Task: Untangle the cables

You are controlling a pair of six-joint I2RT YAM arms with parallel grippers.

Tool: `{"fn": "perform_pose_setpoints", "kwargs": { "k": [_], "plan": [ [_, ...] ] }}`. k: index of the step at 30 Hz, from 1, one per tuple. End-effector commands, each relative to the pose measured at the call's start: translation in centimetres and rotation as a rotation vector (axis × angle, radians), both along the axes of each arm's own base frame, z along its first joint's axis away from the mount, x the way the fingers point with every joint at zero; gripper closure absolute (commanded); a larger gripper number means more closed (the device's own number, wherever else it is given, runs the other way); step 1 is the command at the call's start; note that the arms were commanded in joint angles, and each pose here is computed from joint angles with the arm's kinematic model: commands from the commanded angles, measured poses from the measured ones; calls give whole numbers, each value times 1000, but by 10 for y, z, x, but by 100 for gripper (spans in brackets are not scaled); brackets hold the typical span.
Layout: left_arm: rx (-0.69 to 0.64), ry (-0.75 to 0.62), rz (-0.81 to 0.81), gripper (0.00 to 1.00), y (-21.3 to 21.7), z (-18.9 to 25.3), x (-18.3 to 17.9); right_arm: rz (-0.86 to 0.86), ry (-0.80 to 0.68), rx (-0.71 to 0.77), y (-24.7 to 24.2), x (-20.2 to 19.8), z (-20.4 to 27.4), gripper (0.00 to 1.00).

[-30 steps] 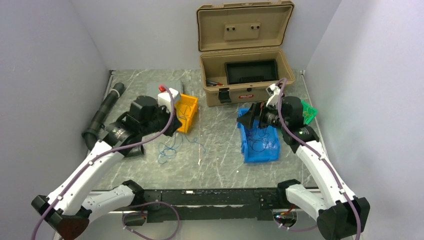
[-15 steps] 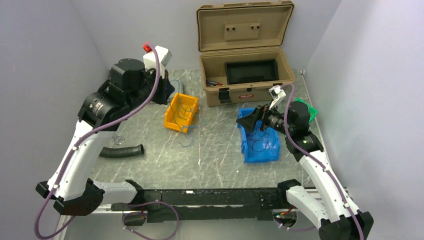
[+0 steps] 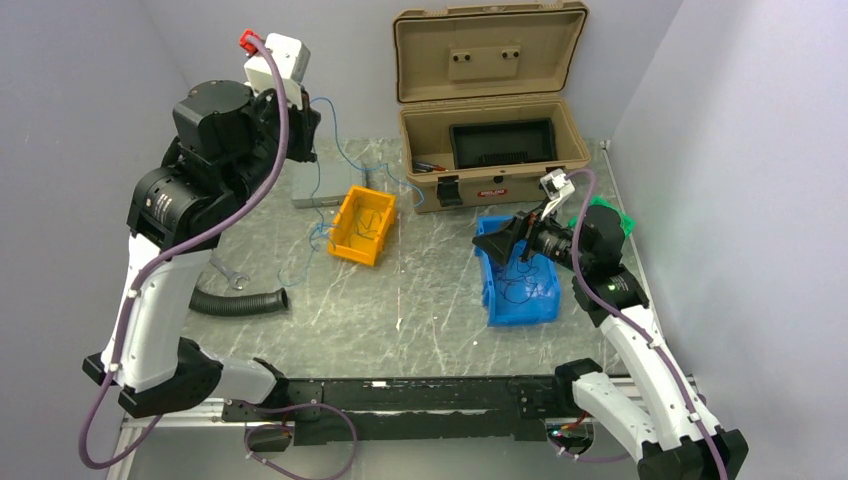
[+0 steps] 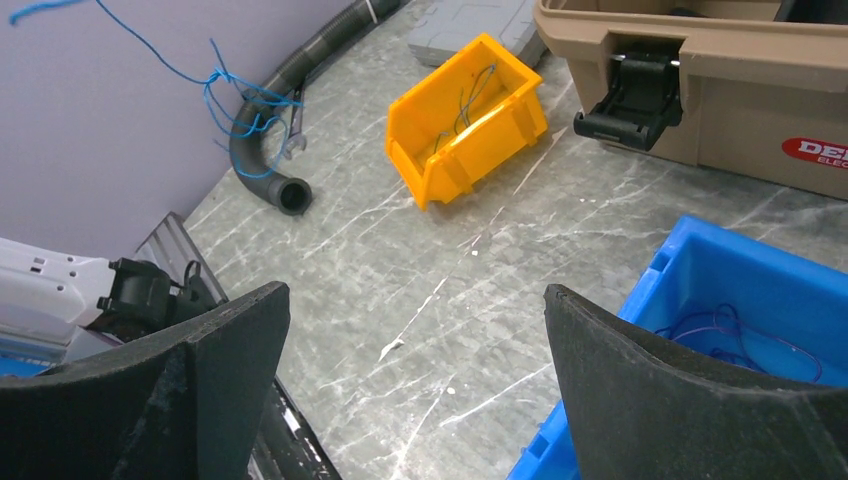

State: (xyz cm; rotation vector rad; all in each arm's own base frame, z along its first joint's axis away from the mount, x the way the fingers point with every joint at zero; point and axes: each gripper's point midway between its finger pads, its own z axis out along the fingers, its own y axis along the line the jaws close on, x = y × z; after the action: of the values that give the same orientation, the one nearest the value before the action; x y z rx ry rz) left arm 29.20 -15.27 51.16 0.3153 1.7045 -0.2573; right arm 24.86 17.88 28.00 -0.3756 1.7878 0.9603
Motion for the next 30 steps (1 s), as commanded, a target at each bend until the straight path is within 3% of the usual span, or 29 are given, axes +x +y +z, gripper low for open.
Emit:
{"fn": "perform_pose_setpoints", "kwargs": {
  "k": [1, 12, 18, 21, 30],
  "plan": [
    [-10, -188, 112, 100, 23, 42, 11, 13, -80, 20, 2, -3, 20, 0],
    [-78, -363, 133, 100, 10, 89, 38, 12, -86, 58, 4, -2, 27, 0],
    [-53, -433, 152, 100, 3, 97, 58, 7, -86, 41, 2, -3, 27, 0],
    [-37, -443, 175, 100, 2, 87, 73, 3, -82, 46, 1, -5, 24, 0],
    [-69, -264, 153, 100, -9, 1, 122, 5, -71, 42, 2, -6, 20, 0]
  ]
}}
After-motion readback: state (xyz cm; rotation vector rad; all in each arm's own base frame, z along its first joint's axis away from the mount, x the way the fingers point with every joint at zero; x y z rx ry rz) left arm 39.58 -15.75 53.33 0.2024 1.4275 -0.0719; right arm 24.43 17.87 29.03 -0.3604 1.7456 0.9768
